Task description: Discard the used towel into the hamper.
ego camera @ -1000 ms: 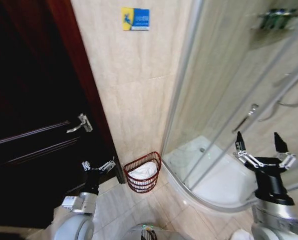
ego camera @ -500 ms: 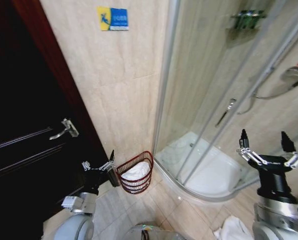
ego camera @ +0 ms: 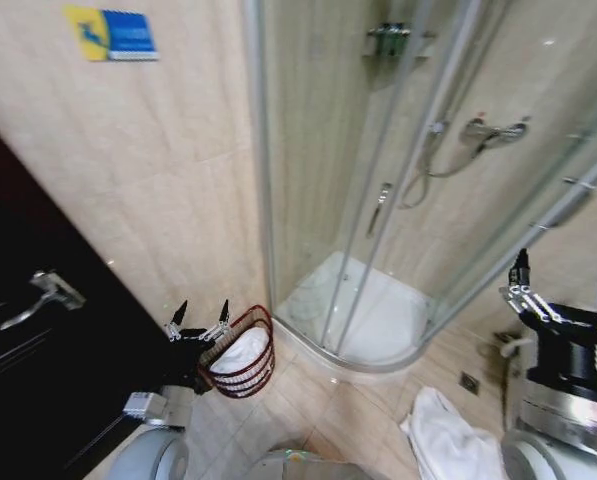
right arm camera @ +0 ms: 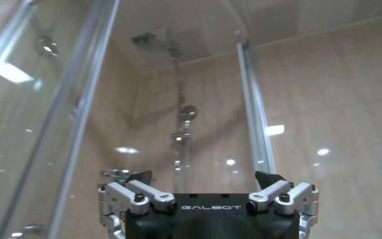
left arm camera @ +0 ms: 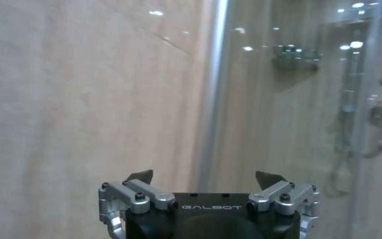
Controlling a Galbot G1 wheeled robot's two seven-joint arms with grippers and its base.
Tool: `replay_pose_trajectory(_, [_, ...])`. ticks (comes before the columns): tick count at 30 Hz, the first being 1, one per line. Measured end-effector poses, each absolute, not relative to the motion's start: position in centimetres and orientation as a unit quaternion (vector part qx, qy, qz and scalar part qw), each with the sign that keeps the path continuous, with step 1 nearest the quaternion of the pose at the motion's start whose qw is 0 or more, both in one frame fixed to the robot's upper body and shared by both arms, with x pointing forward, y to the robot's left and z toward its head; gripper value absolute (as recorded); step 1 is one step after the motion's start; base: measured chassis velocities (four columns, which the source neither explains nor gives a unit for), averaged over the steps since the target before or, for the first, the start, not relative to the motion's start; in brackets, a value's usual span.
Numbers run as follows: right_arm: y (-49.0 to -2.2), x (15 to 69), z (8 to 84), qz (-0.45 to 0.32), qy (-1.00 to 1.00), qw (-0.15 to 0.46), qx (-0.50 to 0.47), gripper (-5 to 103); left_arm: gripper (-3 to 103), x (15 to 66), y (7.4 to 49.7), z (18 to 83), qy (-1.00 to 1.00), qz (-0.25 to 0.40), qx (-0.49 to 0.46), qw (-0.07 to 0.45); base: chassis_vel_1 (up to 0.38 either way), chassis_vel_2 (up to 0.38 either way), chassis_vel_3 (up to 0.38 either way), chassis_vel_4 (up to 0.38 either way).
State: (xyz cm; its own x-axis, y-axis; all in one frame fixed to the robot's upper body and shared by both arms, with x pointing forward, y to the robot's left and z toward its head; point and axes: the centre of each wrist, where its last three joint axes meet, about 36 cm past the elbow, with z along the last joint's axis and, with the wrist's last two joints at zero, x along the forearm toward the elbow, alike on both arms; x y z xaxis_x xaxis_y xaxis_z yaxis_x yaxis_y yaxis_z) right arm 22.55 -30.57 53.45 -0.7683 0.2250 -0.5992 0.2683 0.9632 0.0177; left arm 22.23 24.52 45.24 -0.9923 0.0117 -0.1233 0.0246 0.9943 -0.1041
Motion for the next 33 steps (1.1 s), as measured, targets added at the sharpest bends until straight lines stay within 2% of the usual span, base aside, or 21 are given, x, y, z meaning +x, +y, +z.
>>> replay_pose_trajectory(33, [-30.13,22.16,52.89,-0.024,0.939,0.316,0.136,100,100,22.23,24.52,45.24,0.997,-0.053,0.009,0.061,-0.123,-0.124,-0.124,-0.126])
